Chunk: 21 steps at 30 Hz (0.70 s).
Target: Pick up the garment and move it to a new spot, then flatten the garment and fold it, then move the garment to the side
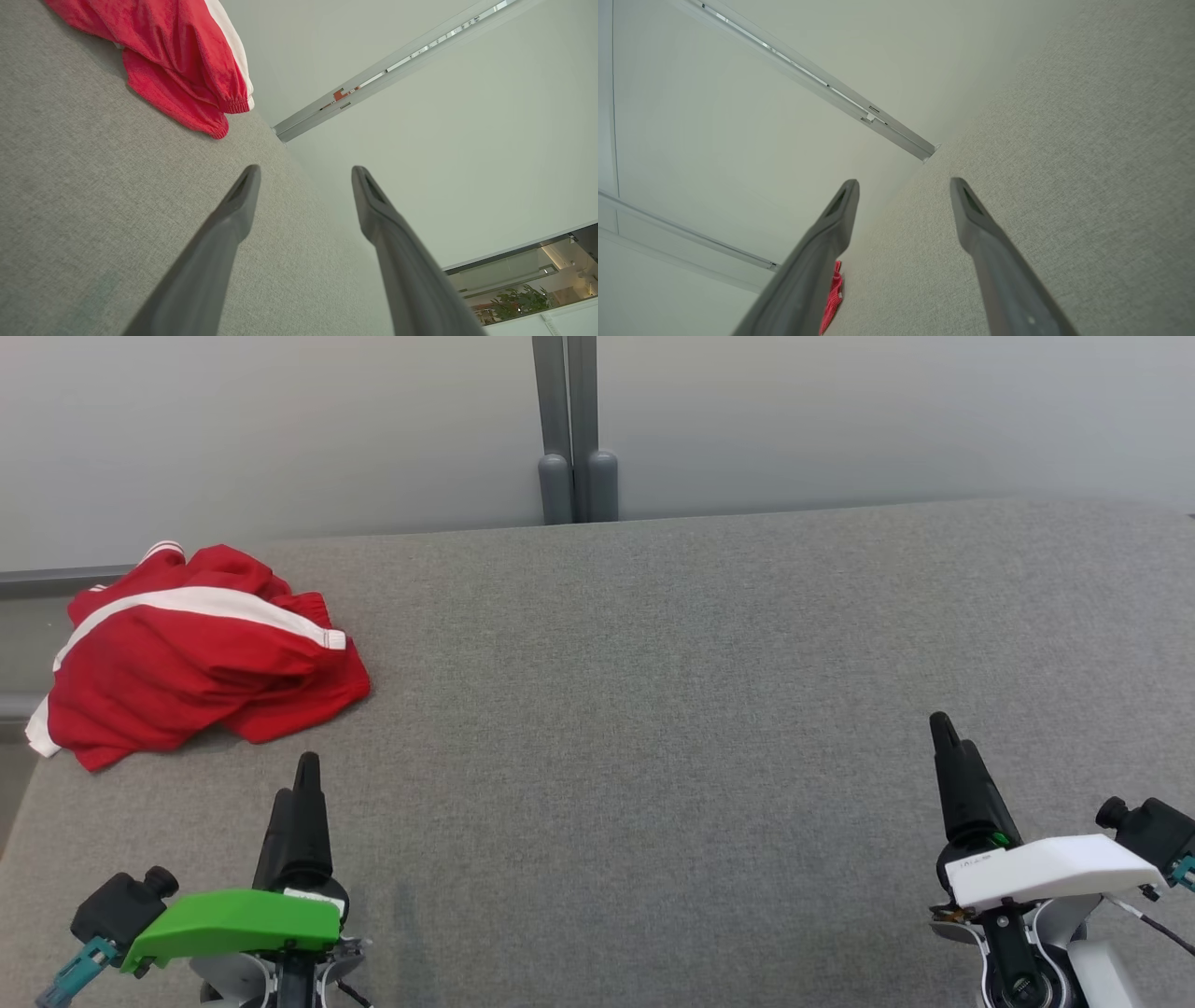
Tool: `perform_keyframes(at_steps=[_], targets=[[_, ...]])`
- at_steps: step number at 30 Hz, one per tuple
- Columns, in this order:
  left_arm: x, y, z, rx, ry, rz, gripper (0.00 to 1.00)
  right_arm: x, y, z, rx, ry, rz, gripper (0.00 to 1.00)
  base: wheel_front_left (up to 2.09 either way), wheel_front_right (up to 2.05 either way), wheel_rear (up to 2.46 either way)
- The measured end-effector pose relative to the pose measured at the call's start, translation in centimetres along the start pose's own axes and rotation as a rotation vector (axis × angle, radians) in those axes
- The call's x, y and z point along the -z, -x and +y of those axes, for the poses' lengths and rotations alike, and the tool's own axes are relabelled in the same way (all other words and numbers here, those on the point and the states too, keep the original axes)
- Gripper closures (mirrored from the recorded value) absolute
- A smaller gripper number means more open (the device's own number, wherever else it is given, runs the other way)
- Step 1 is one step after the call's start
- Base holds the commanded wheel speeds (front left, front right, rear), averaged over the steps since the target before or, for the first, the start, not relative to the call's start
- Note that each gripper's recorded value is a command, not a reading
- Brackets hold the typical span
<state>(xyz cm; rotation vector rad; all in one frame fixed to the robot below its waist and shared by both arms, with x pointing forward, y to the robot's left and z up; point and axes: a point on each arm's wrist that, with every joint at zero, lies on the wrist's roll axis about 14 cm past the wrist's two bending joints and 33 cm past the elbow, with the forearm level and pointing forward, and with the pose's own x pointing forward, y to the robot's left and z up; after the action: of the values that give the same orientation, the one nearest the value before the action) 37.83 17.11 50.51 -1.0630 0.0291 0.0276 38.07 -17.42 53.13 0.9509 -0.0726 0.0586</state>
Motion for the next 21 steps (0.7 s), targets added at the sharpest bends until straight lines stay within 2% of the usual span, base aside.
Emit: perform_keyframes(at_steps=[21], targets=[[0.8,0.8,-0.3,0.023,-0.335,-0.009,0.0,1.3,0.4,0.9,-0.05,0.292,0.021,0.0,0.0,0.0,0.0]])
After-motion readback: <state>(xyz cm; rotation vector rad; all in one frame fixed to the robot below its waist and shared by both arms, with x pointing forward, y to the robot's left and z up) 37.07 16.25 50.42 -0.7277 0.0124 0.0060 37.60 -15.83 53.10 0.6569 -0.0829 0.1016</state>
